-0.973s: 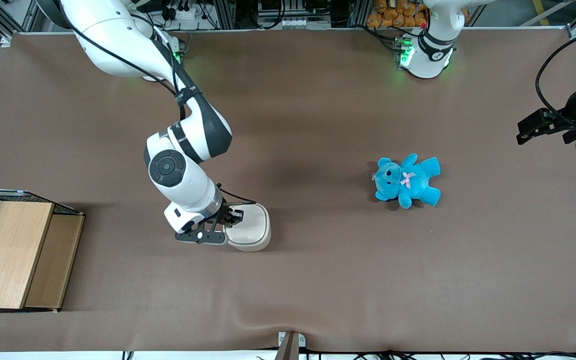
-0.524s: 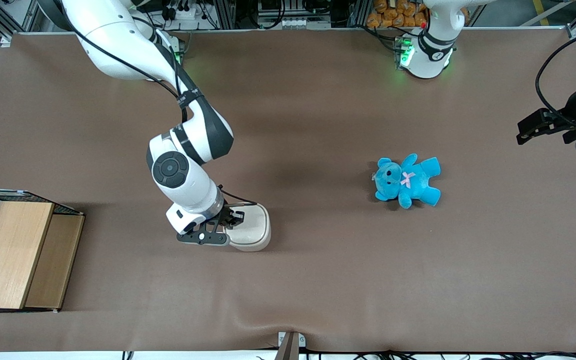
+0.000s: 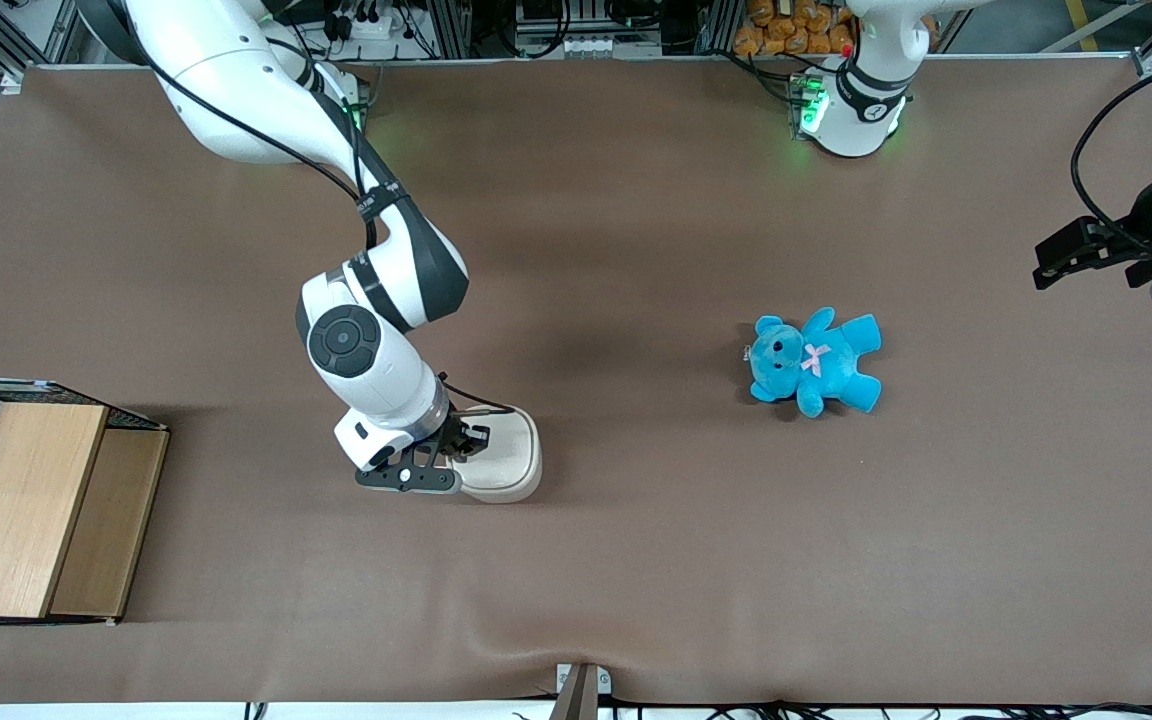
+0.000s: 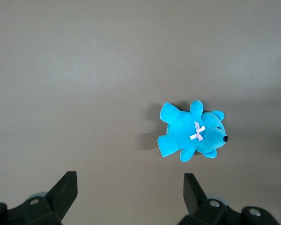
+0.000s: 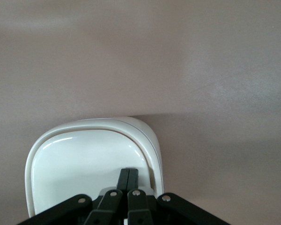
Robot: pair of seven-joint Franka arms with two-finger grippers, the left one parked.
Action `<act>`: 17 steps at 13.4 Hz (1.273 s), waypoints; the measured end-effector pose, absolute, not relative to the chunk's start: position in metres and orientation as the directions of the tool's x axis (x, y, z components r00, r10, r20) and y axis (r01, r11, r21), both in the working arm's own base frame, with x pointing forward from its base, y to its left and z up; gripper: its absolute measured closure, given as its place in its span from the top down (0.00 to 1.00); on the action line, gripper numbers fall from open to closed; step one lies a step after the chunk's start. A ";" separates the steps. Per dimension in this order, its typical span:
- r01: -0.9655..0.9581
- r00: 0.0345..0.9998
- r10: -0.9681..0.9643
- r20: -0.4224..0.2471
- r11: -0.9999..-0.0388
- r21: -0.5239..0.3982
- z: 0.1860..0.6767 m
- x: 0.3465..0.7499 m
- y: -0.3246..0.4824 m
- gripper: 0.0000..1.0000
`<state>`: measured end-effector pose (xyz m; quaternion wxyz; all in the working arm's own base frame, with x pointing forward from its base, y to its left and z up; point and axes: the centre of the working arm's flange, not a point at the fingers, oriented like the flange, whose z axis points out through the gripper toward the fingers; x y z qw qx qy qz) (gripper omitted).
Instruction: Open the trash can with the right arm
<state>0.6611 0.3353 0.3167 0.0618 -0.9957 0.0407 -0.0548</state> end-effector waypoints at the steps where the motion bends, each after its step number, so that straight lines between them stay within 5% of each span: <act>1: -0.072 0.991 -0.085 0.107 -0.990 -0.123 0.317 0.661 0.335 0.01; 17: -0.092 0.988 -0.105 0.111 -0.988 -0.124 0.317 0.662 0.335 0.01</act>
